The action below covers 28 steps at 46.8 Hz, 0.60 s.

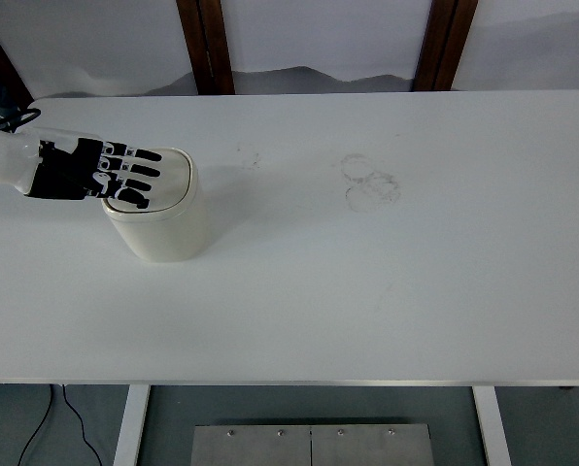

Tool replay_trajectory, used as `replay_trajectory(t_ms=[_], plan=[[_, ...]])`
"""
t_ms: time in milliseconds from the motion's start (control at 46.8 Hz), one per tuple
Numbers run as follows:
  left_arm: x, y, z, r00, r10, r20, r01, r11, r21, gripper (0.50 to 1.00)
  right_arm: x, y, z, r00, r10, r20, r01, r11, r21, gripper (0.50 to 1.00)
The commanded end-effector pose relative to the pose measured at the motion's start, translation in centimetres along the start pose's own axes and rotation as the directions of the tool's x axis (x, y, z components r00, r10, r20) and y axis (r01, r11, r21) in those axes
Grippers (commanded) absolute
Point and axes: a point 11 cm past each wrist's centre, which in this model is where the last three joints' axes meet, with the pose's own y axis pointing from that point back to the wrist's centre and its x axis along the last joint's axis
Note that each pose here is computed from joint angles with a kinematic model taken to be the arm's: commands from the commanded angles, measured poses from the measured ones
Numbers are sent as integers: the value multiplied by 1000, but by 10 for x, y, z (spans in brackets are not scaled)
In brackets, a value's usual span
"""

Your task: Open trash bin

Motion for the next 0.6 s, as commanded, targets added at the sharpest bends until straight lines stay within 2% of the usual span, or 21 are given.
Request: replay_trajectory(t_ms=[0, 577], plan=[[0, 0, 0, 1000, 0, -1, 0, 1000, -5, 1000, 0, 0, 0, 1000, 0, 2, 0, 1000, -1, 995], [3, -2, -10, 1000, 3, -20, -3, 1000, 8, 1000, 0, 0, -1, 1000, 0, -2, 0, 1000, 2, 995]])
